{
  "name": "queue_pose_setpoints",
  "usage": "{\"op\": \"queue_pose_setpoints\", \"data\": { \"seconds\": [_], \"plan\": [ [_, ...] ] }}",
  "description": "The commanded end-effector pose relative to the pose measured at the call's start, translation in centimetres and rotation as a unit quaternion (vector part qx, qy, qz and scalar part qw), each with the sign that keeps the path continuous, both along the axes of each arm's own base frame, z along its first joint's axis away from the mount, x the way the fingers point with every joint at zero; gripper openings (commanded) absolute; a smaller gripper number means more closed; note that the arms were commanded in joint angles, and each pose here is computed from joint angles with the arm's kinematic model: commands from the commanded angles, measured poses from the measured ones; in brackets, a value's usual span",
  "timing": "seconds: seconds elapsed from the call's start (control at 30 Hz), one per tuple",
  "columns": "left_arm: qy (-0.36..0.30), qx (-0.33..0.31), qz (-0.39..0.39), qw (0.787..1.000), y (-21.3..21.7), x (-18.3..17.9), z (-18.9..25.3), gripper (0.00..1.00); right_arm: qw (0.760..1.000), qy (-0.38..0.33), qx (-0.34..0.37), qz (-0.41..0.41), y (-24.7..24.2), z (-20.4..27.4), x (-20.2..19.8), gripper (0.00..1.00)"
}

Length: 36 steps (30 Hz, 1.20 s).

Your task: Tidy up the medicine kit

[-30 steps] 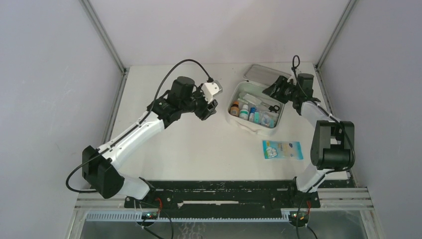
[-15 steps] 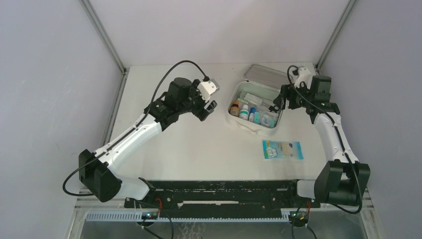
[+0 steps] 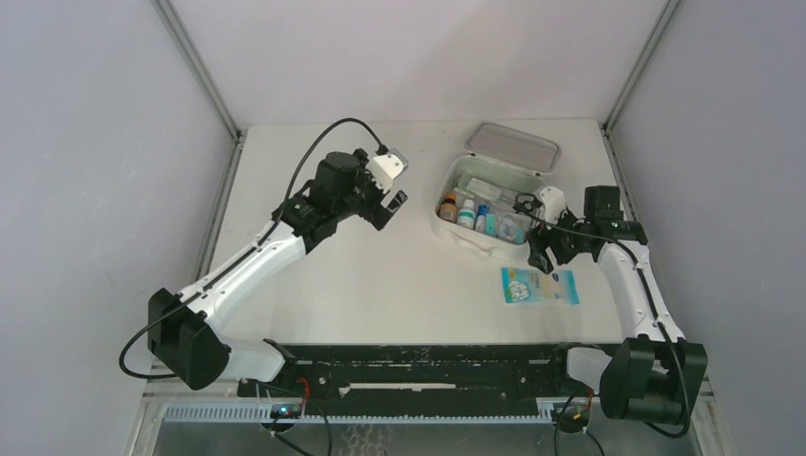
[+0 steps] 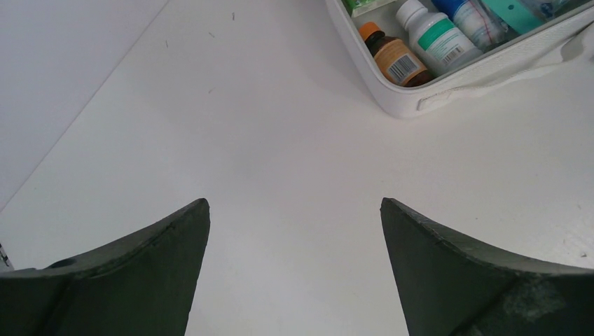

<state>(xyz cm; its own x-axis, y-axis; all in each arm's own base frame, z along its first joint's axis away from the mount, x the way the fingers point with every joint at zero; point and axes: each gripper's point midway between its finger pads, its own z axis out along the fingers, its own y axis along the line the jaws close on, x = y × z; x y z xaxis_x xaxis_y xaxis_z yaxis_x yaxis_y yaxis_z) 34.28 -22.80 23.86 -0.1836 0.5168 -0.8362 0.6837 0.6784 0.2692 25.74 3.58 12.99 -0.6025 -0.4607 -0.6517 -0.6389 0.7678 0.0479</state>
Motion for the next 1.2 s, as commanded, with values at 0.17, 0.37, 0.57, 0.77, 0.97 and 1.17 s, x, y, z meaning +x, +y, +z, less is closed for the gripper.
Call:
{"op": "queue_pose_setpoints", "data": {
  "seconds": [0.17, 0.37, 0.57, 0.77, 0.97, 1.17],
  "plan": [
    [-0.024, -0.023, 0.015, 0.999, 0.4, 0.8, 1.0, 0.95, 0.998, 0.027, -0.044, 0.021, -1.3, -3.2, -1.8, 0.70],
    [-0.006, -0.034, 0.007, 0.999, -0.4, 0.8, 0.1, 0.95, 0.998, -0.022, 0.014, -0.053, -0.8, -0.3, 2.8, 0.73],
    [-0.001, -0.032, 0.007, 0.999, -0.5, 0.8, -0.5, 0.94, 0.995, -0.022, 0.080, -0.061, 1.0, 1.7, 6.0, 0.70],
    [-0.007, -0.027, 0.009, 1.000, -0.1, 0.8, -0.4, 0.94, 0.999, -0.012, 0.046, 0.021, 3.1, 0.7, 5.4, 0.68],
    [-0.024, -0.023, 0.021, 0.999, 0.8, 1.1, 0.1, 0.95, 0.992, 0.002, -0.024, 0.120, 2.6, -1.3, 0.6, 0.69],
    [-0.028, -0.019, 0.029, 0.999, 1.6, 1.6, 0.4, 0.95, 0.981, 0.036, -0.098, 0.165, 0.8, -4.9, -3.9, 0.73]
  ]
}}
